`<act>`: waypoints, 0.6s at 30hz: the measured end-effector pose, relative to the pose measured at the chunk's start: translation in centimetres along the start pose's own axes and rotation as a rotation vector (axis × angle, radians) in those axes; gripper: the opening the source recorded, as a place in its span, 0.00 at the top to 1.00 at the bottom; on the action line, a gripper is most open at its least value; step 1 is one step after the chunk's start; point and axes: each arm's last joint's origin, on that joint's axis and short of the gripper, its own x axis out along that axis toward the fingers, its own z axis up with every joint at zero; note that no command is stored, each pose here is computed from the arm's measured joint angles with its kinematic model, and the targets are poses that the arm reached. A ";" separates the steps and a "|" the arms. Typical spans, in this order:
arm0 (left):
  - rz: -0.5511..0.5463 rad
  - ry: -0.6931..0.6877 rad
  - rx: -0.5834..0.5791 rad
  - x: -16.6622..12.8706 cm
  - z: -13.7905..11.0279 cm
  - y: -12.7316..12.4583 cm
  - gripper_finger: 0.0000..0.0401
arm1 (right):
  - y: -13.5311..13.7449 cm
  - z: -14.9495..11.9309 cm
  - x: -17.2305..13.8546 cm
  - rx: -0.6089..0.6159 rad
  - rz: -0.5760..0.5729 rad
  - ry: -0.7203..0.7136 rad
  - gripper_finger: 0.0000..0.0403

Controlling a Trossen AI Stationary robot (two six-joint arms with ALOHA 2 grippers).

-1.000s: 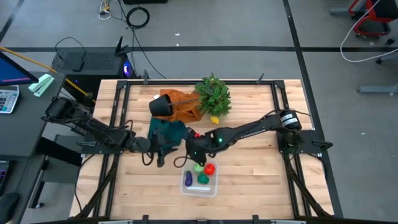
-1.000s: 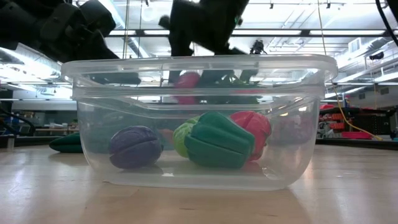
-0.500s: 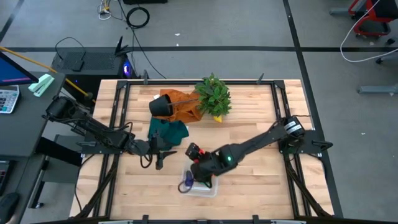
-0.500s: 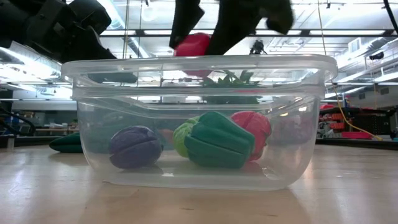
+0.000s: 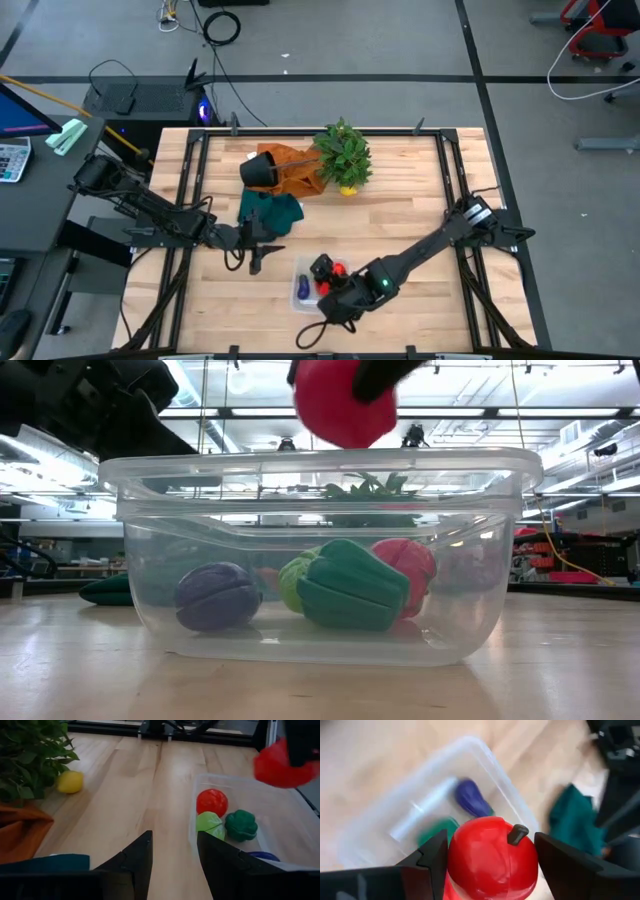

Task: Pick and placing Produce into tupperware
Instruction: Put the red apple into the transparent bin

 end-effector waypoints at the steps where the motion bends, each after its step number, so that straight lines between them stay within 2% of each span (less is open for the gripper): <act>1: -0.001 -0.001 -0.001 0.0 0.0 0.0 0.60 | 0.1 0.2 0.0 0.031 0.024 -0.026 0.46; 5: -0.002 -0.004 -0.001 0.0 0.0 0.0 0.60 | 0.4 0.8 -0.1 0.146 0.122 -0.106 0.47; 10: -0.003 -0.011 -0.002 0.0 0.1 0.0 0.60 | -0.7 0.6 0.5 0.265 0.231 -0.159 0.47; 15: -0.004 -0.011 -0.002 0.0 0.1 0.0 0.60 | -1.3 0.4 2.0 0.318 0.254 -0.251 0.47; 18: -0.015 -0.010 0.002 -0.1 0.1 -0.3 0.60 | -1.1 -0.2 2.9 0.312 0.256 -0.252 0.47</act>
